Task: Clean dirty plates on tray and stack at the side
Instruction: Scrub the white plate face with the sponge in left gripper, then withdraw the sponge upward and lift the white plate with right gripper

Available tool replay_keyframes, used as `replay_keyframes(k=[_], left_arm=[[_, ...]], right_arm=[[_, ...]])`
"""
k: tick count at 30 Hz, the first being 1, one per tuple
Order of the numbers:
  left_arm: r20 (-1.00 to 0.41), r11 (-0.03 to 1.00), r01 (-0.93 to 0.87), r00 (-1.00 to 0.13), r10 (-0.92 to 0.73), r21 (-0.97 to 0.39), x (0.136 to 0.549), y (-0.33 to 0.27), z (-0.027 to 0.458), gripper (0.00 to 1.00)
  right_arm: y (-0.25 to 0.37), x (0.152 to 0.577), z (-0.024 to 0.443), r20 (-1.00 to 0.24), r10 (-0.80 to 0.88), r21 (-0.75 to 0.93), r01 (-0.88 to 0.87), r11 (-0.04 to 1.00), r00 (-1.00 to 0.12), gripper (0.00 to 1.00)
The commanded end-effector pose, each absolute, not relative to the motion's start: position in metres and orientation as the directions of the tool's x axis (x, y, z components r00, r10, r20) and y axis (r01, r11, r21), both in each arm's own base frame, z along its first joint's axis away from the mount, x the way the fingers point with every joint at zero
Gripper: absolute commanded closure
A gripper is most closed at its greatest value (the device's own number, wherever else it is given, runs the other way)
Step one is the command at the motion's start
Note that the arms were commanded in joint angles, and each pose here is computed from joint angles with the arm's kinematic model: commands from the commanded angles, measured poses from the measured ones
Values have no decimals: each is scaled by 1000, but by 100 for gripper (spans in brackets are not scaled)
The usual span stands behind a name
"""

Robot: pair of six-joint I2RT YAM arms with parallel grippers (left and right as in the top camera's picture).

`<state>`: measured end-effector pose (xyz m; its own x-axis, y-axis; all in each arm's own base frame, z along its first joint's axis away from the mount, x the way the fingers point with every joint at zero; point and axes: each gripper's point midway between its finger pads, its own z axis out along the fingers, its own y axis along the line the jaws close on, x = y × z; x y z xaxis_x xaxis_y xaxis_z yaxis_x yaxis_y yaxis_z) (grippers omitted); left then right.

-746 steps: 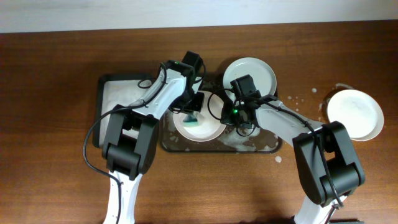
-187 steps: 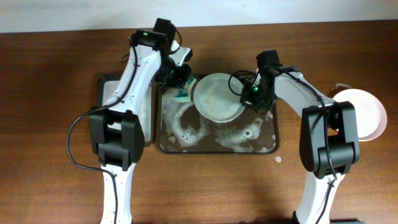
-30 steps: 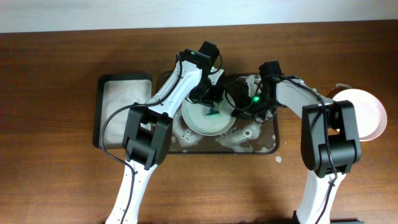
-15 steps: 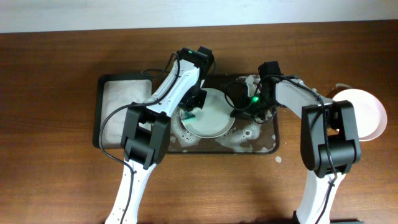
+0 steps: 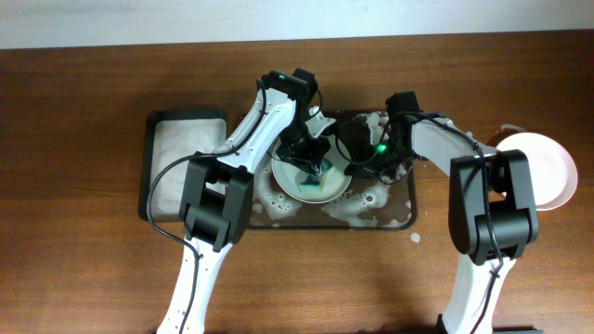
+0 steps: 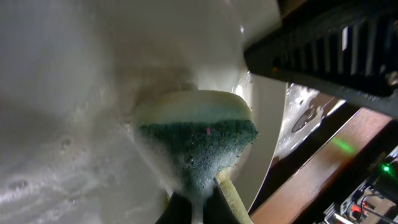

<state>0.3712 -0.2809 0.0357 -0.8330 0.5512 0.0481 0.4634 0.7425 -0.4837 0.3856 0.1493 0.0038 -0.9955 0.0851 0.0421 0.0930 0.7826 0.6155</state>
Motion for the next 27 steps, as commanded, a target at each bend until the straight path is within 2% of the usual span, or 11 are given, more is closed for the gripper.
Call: replay_keyframes(k=[1, 12, 19, 20, 22, 24, 27], left_arm=[[83, 764, 434, -843, 531, -477, 370, -280, 22, 100], [266, 837, 353, -833, 484, -417, 335, -252, -15, 100], [234, 862, 369, -856, 461, -348, 353, -237, -22, 100], [231, 872, 363, -865, 446, -327, 357, -232, -23, 100], [207, 929, 344, -907, 367, -139, 382, -200, -33, 100], [159, 940, 339, -926, 342, -50, 400, -186, -36, 100], [91, 938, 347, -935, 344, 16, 420, -180, -39, 100]], right_arm=[[145, 379, -7, 63, 85, 594, 106, 798, -994, 96], [145, 379, -7, 63, 85, 594, 106, 798, -994, 96], [145, 379, -7, 63, 85, 593, 106, 798, -994, 96], [145, 379, -7, 63, 85, 593, 106, 798, -994, 96], [145, 380, -7, 63, 85, 594, 105, 798, -994, 96], [144, 380, -7, 62, 85, 591, 105, 800, -994, 96], [144, 380, -7, 62, 85, 591, 105, 800, -994, 96]])
